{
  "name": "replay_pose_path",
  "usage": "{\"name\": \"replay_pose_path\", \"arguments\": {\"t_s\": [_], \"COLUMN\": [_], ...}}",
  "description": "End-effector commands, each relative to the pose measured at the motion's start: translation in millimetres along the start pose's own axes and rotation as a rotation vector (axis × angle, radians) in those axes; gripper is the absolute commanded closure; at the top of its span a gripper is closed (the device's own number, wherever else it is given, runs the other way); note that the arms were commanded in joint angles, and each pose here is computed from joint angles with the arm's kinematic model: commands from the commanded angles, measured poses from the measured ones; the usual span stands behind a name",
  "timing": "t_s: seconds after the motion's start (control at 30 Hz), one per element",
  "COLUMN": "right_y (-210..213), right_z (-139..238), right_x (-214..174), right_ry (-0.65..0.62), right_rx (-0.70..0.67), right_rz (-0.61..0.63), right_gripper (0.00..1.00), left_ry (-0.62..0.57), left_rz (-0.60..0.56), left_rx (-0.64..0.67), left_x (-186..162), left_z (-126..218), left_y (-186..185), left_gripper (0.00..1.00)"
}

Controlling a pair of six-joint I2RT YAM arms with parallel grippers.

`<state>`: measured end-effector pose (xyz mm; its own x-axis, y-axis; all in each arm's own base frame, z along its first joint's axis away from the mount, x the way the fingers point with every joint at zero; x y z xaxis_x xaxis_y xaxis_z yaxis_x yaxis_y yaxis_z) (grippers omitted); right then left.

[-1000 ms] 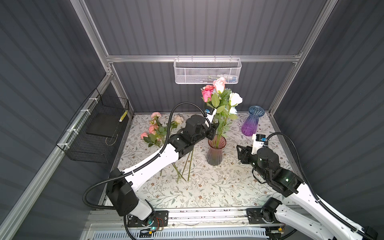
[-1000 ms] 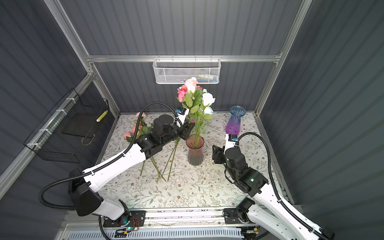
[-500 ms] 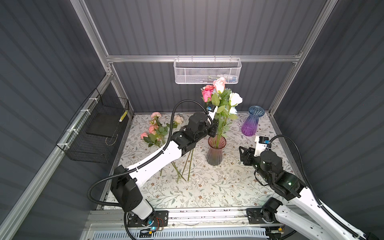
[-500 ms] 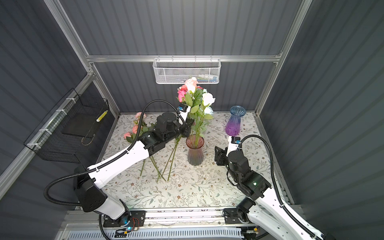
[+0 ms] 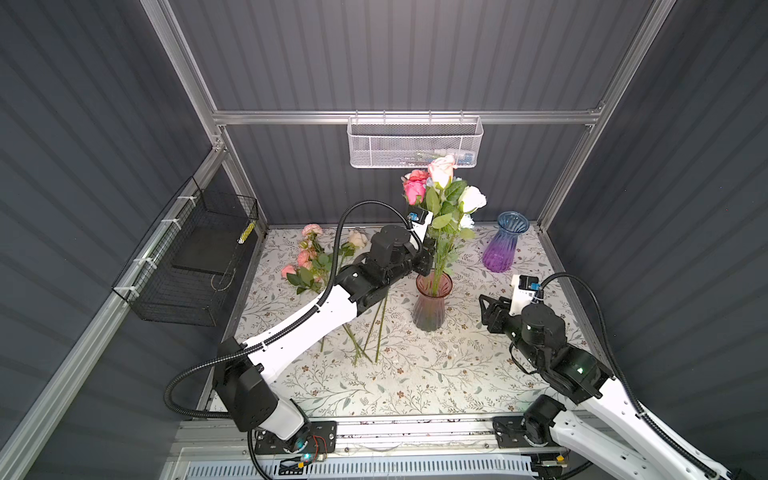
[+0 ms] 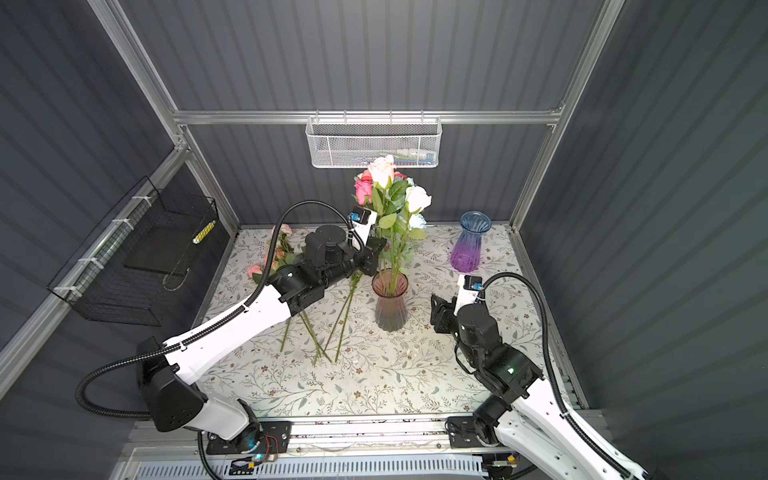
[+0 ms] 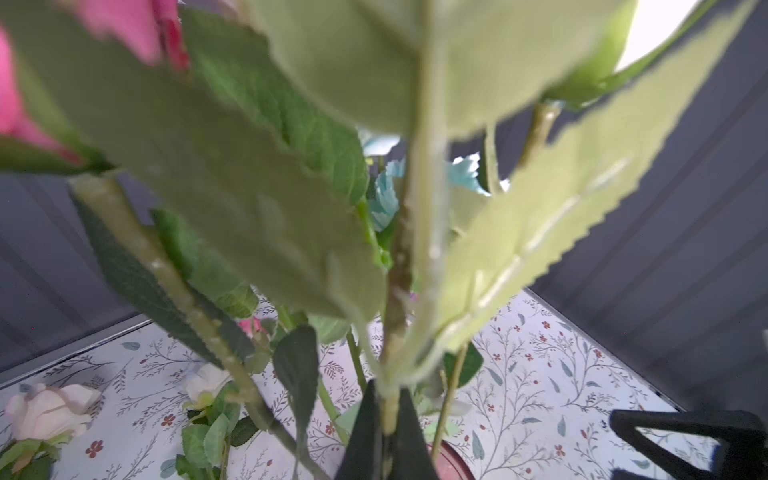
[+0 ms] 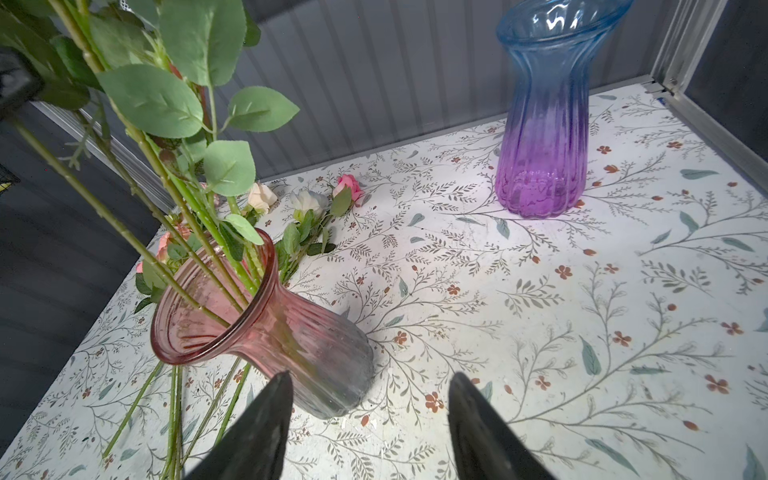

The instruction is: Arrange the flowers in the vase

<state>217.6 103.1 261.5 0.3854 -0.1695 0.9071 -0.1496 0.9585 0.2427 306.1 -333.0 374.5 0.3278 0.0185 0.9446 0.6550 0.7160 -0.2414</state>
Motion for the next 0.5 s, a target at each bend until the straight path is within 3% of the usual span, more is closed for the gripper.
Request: {"name": "replay_pose_path", "arguments": {"t_s": [0.0, 0.2, 0.47], "right_y": [-2, -1, -2], "right_z": [0, 0, -1], "right_x": [0, 1, -2], "right_ry": [-0.01, -0.011, -0.004], "right_rx": [-0.006, -0.001, -0.003], "right_rz": [-0.003, -0.006, -0.01], "right_gripper": [0.38, 0.38, 0.38], "left_ry": [-0.045, -0.045, 0.068], "left_rz": [0.05, 0.068, 0.131], "left_rx": [-0.083, -0.127, -0.184], "left_x": [6, 7, -36], "left_z": [17, 22, -1], "left_y": [-12, -18, -19], "left_gripper": [1.0, 1.0, 1.0]}}
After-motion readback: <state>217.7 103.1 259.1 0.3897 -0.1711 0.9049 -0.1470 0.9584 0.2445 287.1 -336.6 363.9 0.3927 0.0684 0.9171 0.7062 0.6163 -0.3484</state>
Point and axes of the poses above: each gripper's point midway between its finger pads, its own z axis back along the fingers, its own y axis along the line the jaws close on, x = y × z, the point moved 4 cm from there along z, back along the fingers, and after that the axes turned 6 degrees about z, right-handed, at the moved point
